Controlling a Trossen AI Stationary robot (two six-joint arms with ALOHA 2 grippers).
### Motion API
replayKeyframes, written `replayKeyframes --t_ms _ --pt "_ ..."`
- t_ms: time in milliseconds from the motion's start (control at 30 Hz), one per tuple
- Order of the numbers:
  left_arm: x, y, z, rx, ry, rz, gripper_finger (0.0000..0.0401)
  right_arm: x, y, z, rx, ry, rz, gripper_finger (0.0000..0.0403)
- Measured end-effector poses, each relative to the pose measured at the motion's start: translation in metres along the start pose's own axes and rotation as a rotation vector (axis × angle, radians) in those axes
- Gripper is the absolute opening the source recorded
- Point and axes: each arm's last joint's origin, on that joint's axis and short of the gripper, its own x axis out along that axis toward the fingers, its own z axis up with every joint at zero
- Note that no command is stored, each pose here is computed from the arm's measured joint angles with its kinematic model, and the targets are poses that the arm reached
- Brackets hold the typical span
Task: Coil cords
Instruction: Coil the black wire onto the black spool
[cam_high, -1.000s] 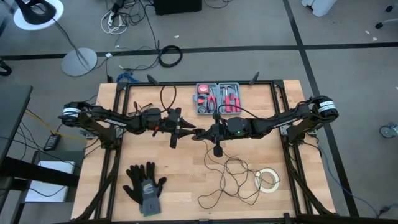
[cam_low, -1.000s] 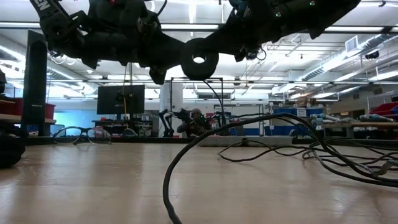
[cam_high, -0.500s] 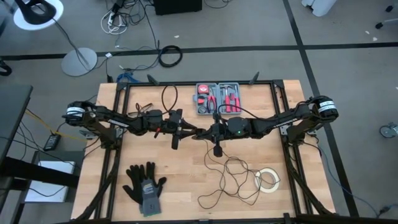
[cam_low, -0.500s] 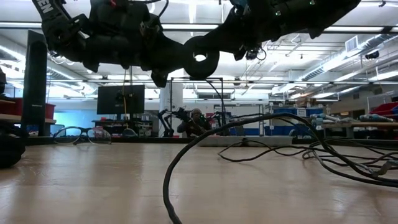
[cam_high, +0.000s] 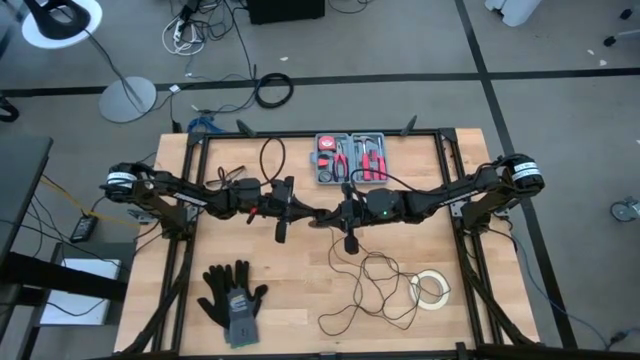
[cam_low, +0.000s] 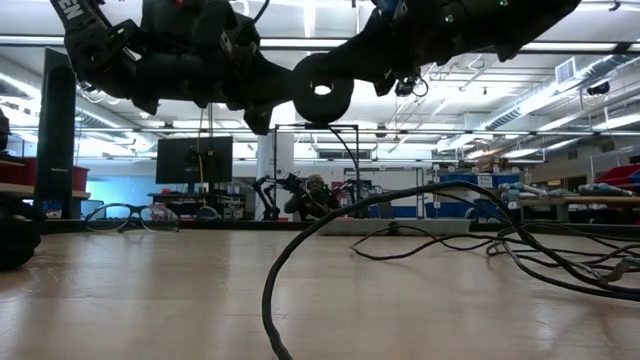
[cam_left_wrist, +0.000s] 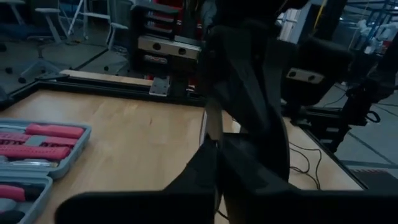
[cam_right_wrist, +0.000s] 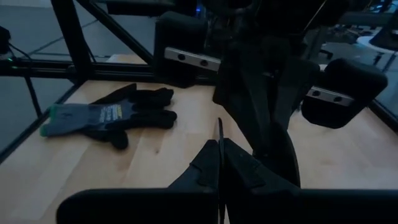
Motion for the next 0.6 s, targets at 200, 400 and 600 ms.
replayKeyframes --t_ms 200,400,600 --pt "0.0001 -0.0004 0.0002 -0.005 -0.003 0.003 0.0003 -0.0001 -0.0002 0.0005 0.026 -0.004 -0.001 0.0005" --pt "0.0001 0.0004 0.0008 -0.073 -0.015 0.036 0.0001 -0.0002 -0.0016 0.0034 0.028 -0.034 -0.047 0.0029" --pt "0.0001 0.0009 0.0004 -0.085 -0.014 0.057 0.0001 -0.0001 -0.0034 0.0050 0.028 -0.049 -0.076 0.0056"
